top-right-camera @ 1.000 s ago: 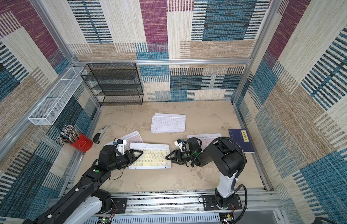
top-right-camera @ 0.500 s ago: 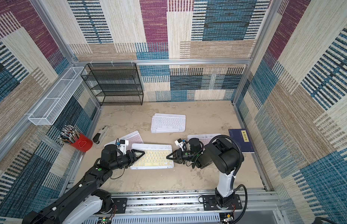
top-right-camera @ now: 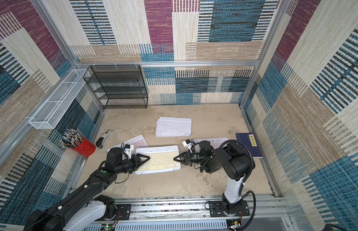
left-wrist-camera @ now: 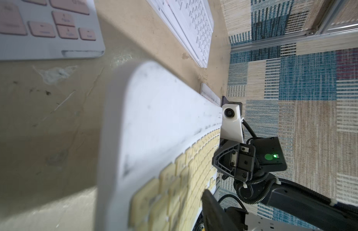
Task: Stack the numeric keypads
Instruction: Pick up the numeric keypad from the center of the board, then place the numeric keypad at the numeric keypad.
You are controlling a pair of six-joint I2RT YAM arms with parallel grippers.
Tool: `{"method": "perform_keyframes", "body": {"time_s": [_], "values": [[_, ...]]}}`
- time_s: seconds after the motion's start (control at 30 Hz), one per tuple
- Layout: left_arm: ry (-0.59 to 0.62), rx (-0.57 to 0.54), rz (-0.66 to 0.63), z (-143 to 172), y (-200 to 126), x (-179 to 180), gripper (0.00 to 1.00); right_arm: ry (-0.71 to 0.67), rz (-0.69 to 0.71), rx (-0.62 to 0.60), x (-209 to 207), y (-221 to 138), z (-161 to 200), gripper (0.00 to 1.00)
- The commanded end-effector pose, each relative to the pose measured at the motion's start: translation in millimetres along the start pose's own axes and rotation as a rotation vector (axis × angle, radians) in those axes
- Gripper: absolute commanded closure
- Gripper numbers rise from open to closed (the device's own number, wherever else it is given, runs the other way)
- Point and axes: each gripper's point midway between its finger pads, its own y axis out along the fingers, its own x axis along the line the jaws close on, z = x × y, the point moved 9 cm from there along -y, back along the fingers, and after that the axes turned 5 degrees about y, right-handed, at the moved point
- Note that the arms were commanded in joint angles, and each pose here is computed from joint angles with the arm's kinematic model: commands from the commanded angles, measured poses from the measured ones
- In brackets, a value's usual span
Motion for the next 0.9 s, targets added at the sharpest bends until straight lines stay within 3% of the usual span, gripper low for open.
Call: {"method": "perform_keyframes", "body": {"time_s": [0.0,0.27,0.47,0.87], "values": [[0.067,-0.038,0.080,-11,-3,-16,0.43,0.002,-0.008,-0.040,5,-9,-7,1.00],[0.104,-0.067,0.100,-32,4,-29,0.42,-0.035,-0.015,-0.091,23,-20,-30,1.00],[0.159,-0.060,0.099,-66,25,-47,0.44,-0.074,0.043,-0.198,39,-33,-71,1.00],[0.176,-0.049,0.121,-165,128,-58,0.47,-0.172,0.128,-0.359,60,-38,-169,1.00]]}}
